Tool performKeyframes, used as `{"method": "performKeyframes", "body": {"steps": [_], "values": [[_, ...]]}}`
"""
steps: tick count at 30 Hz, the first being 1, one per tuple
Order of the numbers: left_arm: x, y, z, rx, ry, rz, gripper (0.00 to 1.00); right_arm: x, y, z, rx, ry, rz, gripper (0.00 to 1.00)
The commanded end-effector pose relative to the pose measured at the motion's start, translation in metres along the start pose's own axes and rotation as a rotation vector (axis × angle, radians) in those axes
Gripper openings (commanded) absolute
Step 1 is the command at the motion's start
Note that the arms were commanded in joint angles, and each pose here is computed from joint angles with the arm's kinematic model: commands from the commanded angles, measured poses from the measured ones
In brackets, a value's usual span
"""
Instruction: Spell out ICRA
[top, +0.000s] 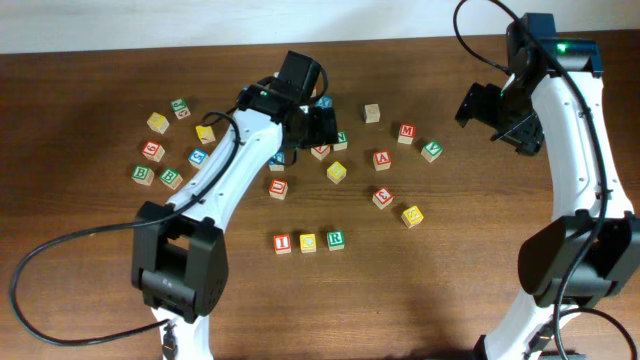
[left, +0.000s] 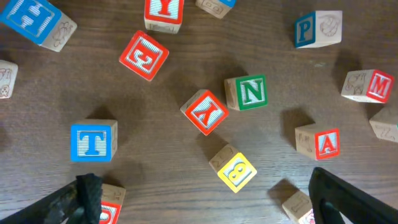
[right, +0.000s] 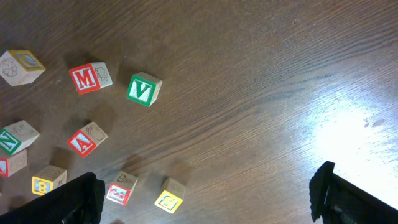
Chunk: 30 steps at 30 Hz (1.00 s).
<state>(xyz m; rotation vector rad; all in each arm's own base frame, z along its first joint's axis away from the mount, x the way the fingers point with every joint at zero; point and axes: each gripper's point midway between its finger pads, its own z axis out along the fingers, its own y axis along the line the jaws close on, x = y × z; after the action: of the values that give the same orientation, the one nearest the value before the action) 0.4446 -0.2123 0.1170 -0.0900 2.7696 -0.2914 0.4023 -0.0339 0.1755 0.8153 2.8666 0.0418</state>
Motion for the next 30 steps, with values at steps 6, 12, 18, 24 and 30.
{"method": "performKeyframes", "body": {"steps": [6, 12, 18, 24, 30], "values": [[0.005, 0.026, -0.012, -0.093, 0.028, -0.036, 0.95, -0.004, -0.001, -0.009, -0.005, -0.03, 0.007, 0.98], [-0.01, 0.146, -0.062, -0.285, 0.028, -0.249, 0.99, -0.004, -0.001, -0.009, -0.005, -0.03, 0.007, 0.98], [0.019, 0.217, -0.079, -0.383, 0.164, -0.404, 0.99, -0.004, -0.001, -0.009, -0.005, -0.03, 0.007, 0.98], [0.018, 0.222, -0.08, -0.387, 0.164, -0.416, 0.99, 0.006, 0.06, -0.02, -0.342, 0.059, 0.011, 0.98], [0.018, 0.222, -0.08, -0.387, 0.164, -0.416, 0.99, 0.058, 0.094, 0.02, -0.103, 0.034, -0.322, 0.98]]}}
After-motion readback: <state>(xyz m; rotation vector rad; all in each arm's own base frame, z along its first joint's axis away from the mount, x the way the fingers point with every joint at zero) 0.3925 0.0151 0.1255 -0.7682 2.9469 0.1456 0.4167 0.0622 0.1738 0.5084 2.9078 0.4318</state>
